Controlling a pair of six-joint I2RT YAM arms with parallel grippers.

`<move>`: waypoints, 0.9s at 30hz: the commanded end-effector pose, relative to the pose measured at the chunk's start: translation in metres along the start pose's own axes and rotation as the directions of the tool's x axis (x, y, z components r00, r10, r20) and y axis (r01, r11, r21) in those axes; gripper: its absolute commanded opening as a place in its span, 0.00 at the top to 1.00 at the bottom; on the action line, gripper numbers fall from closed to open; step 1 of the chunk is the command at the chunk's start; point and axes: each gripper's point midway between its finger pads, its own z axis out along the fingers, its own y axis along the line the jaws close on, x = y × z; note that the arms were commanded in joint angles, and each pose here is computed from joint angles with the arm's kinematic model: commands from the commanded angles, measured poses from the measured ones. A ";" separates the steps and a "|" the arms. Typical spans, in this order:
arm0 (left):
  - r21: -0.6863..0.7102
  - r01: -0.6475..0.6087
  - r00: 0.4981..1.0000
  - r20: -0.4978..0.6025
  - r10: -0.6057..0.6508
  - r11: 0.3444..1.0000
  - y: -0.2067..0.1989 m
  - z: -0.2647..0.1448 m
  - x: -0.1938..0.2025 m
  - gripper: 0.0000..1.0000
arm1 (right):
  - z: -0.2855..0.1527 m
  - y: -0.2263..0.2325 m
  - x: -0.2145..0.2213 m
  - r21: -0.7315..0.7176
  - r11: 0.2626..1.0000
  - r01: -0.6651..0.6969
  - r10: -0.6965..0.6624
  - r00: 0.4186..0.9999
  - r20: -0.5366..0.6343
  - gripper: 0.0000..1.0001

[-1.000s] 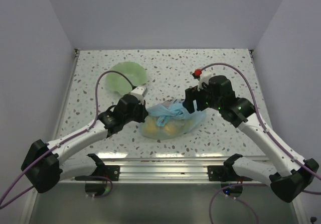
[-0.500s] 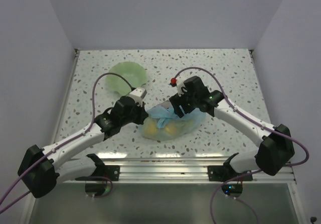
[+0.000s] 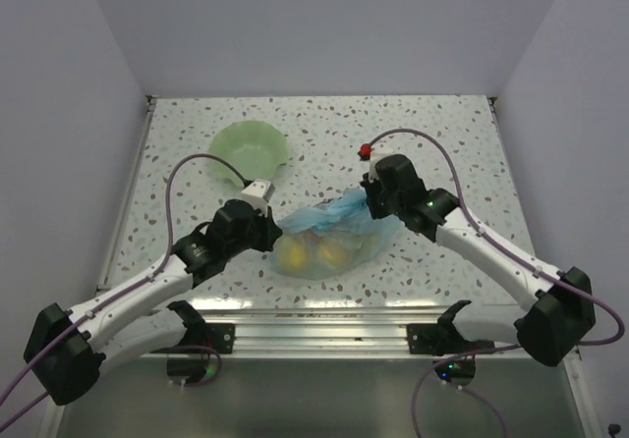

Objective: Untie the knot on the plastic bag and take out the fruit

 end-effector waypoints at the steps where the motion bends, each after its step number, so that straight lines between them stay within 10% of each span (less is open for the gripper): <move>1: -0.123 0.057 0.998 0.008 -0.056 0.991 0.023 0.001 0.004 1.00 | -0.033 -0.059 -0.026 0.227 0.930 -0.288 0.245 0.949 0.198 1.00; 7: -0.179 0.129 0.991 0.056 -0.121 0.975 0.030 0.025 -0.021 1.00 | -0.073 -0.105 -0.016 0.231 0.779 -0.583 0.484 0.793 0.369 1.00; 12: -0.081 0.204 0.975 0.112 -0.195 0.976 0.012 0.050 -0.070 0.99 | -0.067 -0.087 -0.004 0.144 0.797 -0.587 0.519 0.787 0.334 1.00; 20: 0.063 0.194 0.967 0.154 -0.201 0.979 -0.038 0.035 -0.120 0.08 | -0.080 -0.059 -0.013 0.007 0.904 -0.427 0.407 0.866 0.291 1.00; 27: -0.041 0.065 0.984 0.169 -0.057 0.997 -0.081 0.028 -0.113 0.00 | -0.099 -0.059 -0.022 0.005 0.927 -0.374 0.355 0.885 0.302 1.00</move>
